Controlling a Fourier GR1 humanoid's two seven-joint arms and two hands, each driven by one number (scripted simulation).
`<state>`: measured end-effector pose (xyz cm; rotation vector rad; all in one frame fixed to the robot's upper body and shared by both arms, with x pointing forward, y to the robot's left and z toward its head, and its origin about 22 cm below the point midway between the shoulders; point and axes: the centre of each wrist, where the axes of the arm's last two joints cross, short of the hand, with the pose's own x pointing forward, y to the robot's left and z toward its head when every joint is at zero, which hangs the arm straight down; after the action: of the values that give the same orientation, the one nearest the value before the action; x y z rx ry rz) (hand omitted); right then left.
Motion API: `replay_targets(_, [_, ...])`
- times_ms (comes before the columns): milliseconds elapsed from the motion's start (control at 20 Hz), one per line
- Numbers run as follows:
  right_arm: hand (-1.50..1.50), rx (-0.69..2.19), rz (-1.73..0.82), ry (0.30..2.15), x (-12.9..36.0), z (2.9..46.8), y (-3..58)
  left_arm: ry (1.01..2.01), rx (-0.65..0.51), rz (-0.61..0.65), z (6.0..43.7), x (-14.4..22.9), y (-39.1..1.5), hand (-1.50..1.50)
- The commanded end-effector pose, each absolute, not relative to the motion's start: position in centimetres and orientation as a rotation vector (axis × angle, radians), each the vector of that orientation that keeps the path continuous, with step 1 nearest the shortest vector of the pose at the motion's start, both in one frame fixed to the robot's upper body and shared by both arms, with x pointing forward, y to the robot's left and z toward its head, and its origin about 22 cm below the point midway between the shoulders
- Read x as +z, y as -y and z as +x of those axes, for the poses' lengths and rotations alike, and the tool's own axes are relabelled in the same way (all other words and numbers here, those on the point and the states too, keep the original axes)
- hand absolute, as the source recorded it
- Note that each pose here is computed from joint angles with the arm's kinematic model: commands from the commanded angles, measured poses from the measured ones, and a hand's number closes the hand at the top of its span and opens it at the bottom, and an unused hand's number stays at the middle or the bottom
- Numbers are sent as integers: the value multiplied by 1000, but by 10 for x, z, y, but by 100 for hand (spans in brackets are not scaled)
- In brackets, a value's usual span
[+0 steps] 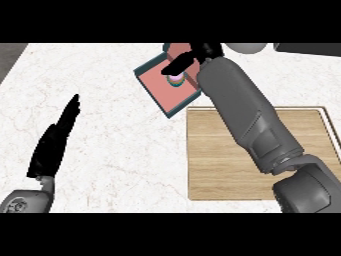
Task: Pick the cupcake from the tray and place it in the cardboard box
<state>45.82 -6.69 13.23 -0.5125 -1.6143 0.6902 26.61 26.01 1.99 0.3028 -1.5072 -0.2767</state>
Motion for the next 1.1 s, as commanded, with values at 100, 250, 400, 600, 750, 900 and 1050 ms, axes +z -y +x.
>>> replay_targets(100, [-150,309,-432,1744,144,462,76,1495,-279,297,265,14,-250,0])
replay_targets(250, [-150,212,-350,1774,158,469,94,1507,-255,309,259,13,-256,0])
replay_targets(400, [-150,71,-293,1790,151,472,120,1486,-244,335,258,17,-268,0])
replay_targets(600, [-150,-42,-369,1791,154,478,180,1467,-234,325,254,12,-272,0])
replay_targets(750, [-150,-100,-398,1759,150,477,221,1481,-251,352,264,21,-286,0])
replay_targets(900, [-150,-136,-385,1770,151,472,268,1480,-221,354,250,7,-291,0])
replay_targets(1050, [-150,-120,-371,1797,152,467,296,1489,-240,356,251,16,-275,0])
